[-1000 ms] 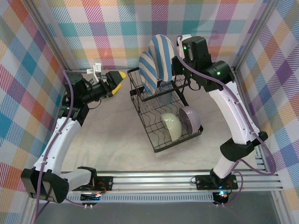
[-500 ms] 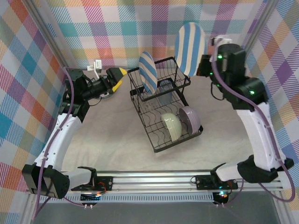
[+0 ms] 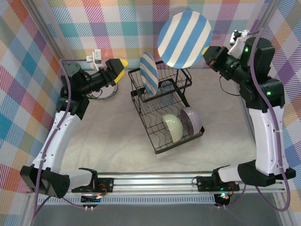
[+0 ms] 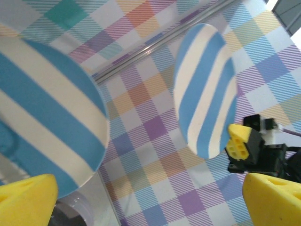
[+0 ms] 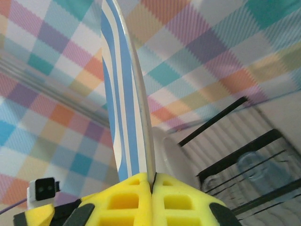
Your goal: Unload the mixed dishes from the dish rack
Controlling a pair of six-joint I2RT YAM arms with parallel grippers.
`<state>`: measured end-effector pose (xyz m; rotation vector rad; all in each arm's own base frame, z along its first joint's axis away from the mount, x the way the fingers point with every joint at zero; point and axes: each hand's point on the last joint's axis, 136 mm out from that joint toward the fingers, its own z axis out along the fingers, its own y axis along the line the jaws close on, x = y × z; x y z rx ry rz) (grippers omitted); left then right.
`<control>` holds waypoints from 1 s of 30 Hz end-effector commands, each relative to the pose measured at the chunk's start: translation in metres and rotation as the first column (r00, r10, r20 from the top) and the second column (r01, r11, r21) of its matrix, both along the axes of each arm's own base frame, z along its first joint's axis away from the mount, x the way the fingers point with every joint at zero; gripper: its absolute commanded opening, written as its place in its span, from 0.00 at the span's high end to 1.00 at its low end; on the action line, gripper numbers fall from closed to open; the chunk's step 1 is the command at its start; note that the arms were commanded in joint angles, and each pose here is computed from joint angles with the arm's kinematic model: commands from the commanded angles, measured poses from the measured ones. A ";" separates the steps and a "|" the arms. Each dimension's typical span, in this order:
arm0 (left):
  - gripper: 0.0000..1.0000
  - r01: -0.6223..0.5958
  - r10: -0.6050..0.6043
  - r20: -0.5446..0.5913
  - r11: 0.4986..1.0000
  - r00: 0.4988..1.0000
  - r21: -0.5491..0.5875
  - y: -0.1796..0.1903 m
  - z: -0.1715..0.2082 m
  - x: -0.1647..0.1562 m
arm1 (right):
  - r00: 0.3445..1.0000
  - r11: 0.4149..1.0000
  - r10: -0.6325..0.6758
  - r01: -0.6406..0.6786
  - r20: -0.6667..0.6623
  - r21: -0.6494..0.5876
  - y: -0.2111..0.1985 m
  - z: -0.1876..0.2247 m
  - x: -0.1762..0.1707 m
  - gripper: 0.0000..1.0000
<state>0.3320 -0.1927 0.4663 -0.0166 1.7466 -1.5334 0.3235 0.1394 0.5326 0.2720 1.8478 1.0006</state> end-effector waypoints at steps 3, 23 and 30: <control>0.00 0.044 -0.047 0.082 0.999 0.996 0.032 -0.014 0.025 -0.013 | 0.983 0.965 0.182 -0.181 0.008 0.190 0.032 0.021 -0.005 1.00; 0.30 0.043 -0.044 0.017 0.997 0.999 0.061 -0.068 0.025 0.001 | 0.951 0.929 0.297 -0.269 -0.081 0.253 0.052 -0.009 -0.003 1.00; 0.44 0.015 -0.014 -0.020 0.999 1.000 0.049 -0.075 0.020 0.010 | 0.948 0.926 0.309 -0.282 -0.074 0.253 0.052 -0.008 -0.007 1.00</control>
